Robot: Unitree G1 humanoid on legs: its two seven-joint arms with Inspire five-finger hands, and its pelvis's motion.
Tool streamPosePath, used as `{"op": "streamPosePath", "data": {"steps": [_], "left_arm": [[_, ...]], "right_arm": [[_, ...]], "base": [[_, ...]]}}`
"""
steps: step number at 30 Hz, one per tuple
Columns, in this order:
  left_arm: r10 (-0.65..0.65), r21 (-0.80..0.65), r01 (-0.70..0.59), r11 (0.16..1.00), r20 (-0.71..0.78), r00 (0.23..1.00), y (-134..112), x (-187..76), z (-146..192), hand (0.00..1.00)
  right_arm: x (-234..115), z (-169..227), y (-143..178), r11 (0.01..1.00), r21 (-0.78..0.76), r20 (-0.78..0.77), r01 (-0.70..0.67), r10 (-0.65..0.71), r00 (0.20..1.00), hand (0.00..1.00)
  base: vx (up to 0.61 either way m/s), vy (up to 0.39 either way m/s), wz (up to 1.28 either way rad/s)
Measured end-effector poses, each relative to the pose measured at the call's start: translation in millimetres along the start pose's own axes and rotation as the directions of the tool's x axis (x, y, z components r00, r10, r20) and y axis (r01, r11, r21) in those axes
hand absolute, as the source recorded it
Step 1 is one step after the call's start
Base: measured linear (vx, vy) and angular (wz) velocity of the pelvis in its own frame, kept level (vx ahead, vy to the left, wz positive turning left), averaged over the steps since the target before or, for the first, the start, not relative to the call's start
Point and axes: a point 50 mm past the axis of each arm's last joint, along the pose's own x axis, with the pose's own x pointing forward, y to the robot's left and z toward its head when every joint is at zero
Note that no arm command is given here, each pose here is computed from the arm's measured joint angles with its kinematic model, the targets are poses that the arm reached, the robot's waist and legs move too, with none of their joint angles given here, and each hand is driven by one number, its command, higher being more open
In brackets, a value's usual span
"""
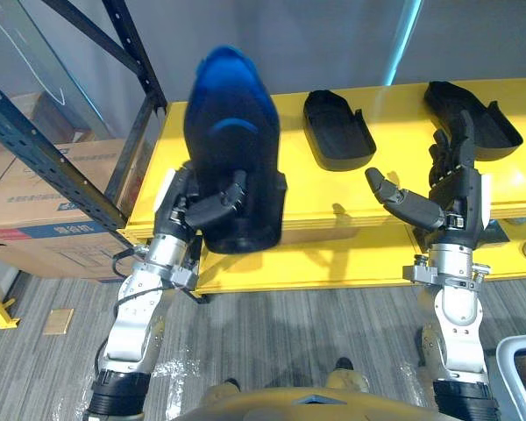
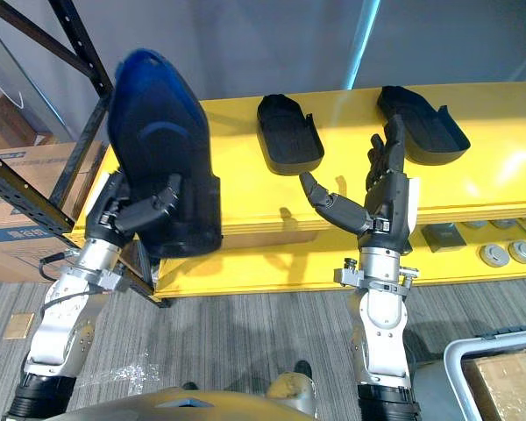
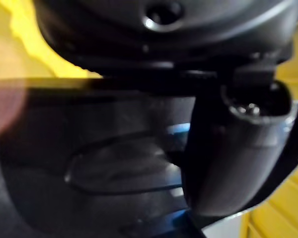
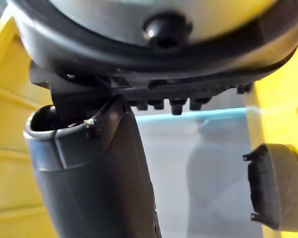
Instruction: Walk over and take three plastic housings, then place them on the shelf
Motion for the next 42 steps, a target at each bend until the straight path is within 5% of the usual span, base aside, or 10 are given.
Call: {"op": "streamPosePath", "data": {"steps": [6, 10, 14, 18, 34, 35, 42], "left_arm": [[0.231, 0.117, -0.234, 0.965, 0.032, 0.972, 40, 34, 7, 0.00], [0.256, 0.207, -0.253, 0.945, 0.012, 0.967, 67, 61, 13, 0.00], [0.237, 0.104, -0.234, 0.967, -0.015, 0.971, 85, 76, 19, 0.00], [0.192, -0.032, -0.195, 0.980, -0.076, 0.978, 86, 81, 12, 0.00], [0.333, -0.073, -0.338, 0.938, -0.073, 0.940, 93, 126, 37, 0.00], [0.360, -0.040, -0.362, 0.931, -0.057, 0.931, 94, 130, 43, 1.00], [0.514, 0.210, -0.496, 0.842, -0.036, 0.857, 99, 137, 45, 1.00]], "right_arm": [[4, -1, 3, 0.982, -0.052, -0.056, -0.179, 0.176, 0.983, 1.00], [6, -3, 11, 0.952, -0.003, -0.087, -0.306, 0.305, 0.948, 1.00], [1, -9, 26, 0.915, 0.057, -0.117, -0.400, 0.404, 0.907, 1.00], [-11, -15, 48, 0.859, 0.120, -0.142, -0.498, 0.511, 0.848, 1.00], [-15, 8, 92, 0.751, 0.184, -0.029, -0.635, 0.649, 0.760, 1.00], [-15, 9, 93, 0.752, 0.186, -0.025, -0.632, 0.647, 0.762, 1.00], [-8, 14, 97, 0.767, 0.181, 0.002, -0.616, 0.626, 0.780, 1.00]], "base": [[-0.04, -0.003, -0.13], [-0.04, -0.012, -0.12], [-0.01, -0.004, -0.04], [-0.02, -0.028, -0.08], [-0.02, -0.021, 0.02], [0.00, 0.000, 0.00], [0.04, -0.009, 0.01]]}}
